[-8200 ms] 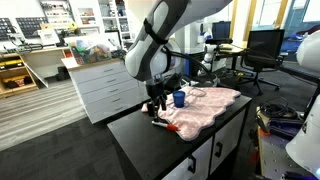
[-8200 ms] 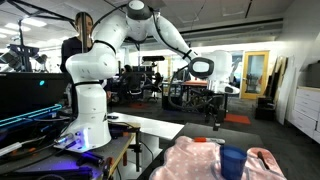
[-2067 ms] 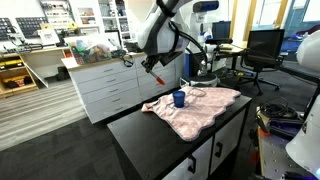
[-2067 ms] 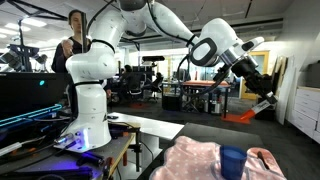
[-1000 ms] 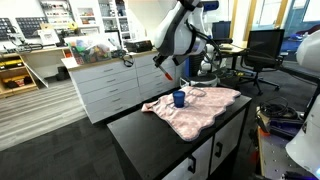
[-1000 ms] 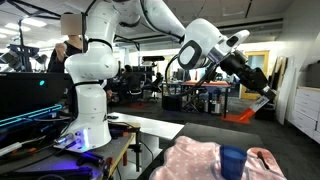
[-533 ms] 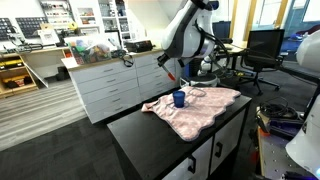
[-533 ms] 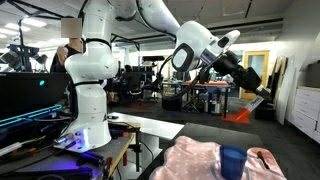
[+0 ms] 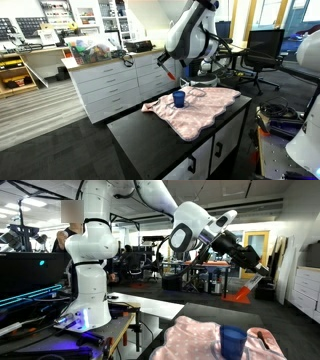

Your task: Put the red marker inside the dark blue cup

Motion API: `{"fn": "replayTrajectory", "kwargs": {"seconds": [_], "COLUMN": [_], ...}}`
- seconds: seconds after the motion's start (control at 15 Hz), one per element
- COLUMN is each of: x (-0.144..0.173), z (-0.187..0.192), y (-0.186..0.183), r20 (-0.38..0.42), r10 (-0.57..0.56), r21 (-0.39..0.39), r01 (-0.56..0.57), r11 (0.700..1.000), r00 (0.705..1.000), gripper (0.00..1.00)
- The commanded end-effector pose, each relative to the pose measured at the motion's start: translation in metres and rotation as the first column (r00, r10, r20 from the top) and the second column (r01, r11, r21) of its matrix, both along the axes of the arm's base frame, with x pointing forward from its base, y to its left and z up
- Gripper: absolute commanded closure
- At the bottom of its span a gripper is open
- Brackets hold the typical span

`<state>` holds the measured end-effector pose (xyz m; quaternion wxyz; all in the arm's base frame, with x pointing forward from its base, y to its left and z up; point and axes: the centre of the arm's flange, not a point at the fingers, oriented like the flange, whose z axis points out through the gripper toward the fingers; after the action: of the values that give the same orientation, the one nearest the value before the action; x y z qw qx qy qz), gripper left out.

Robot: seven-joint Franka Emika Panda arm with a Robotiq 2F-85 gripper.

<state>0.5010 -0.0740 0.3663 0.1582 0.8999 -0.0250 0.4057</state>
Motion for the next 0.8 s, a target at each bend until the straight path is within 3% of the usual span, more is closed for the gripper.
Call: {"fn": "replayTrajectory", "kwargs": {"seconds": [0.0, 0.73], "x": [-0.010, -0.020], "z": [-0.028, -0.050], "y": [-0.013, -0.021], "r20": [0.030, 0.004], "r10": [0.008, -0.018], "r21": [0.011, 0.018], "r01": [-0.008, 0.018], "r11": [1.000, 1.000], "r00": [1.000, 1.000], "gripper": [0.95, 0.95]}}
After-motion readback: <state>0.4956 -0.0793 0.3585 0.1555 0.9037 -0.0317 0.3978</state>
